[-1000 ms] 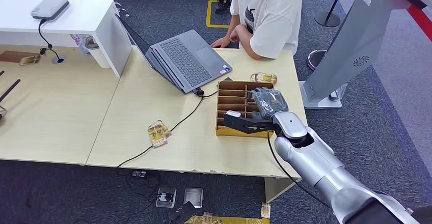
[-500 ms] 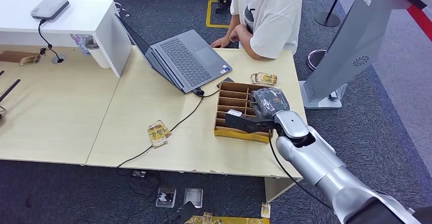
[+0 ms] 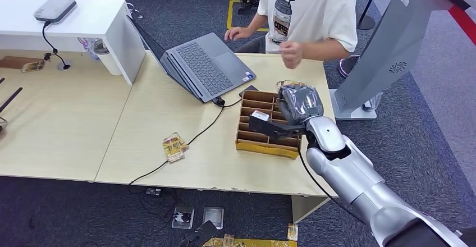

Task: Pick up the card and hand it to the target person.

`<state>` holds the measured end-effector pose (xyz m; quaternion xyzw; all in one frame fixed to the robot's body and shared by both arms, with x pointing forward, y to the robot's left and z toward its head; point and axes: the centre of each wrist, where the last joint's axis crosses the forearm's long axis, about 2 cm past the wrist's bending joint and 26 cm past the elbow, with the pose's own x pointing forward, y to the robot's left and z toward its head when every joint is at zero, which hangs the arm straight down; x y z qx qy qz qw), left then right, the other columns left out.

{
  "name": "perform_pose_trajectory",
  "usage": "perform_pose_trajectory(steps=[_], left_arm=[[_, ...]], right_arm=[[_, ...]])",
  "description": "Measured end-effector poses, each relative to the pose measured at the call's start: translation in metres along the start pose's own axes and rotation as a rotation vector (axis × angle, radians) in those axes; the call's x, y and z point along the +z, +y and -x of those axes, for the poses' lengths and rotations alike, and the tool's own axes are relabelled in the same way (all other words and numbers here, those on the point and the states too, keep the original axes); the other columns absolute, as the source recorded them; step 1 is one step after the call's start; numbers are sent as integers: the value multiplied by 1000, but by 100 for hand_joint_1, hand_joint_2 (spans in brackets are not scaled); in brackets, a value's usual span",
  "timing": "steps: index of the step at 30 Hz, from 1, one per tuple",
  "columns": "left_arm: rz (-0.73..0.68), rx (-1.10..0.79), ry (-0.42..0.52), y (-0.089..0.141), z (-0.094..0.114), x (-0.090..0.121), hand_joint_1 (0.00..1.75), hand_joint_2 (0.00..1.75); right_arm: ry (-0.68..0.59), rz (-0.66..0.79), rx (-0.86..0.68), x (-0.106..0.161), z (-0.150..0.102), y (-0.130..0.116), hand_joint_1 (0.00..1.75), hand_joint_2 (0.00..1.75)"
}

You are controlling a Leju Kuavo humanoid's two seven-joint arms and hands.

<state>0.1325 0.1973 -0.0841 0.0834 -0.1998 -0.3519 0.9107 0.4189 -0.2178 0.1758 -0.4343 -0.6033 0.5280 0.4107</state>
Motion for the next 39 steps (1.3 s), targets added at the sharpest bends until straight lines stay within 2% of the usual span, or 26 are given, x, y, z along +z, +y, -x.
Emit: perform_pose_trajectory(steps=[4, 9, 13, 18, 22, 32, 39], left_arm=[[-1, 1, -4, 0, 0, 0, 0, 175], [0, -2, -5, 0, 0, 0, 0, 175], [0, -7, -3, 0, 0, 0, 0, 175], [0, -7, 4, 0, 0, 0, 0, 175], [-1, -6, 5, 0, 0, 0, 0, 175], [4, -4, 10, 0, -1, 0, 0, 175], [11, -1, 22, 0, -1, 0, 0, 175]], right_arm=[[6, 172, -36, -7, -1, -20, 175, 175], [14, 299, -65, -10, -1, -38, 175, 175], [20, 358, -75, -12, -1, -47, 175, 175], [7, 365, -70, -13, -5, -50, 169, 175], [-13, 362, -75, -15, -14, -49, 1, 175], [-40, 327, -101, -21, -33, -44, 0, 175], [-35, 179, -111, -25, -36, -41, 0, 175]])
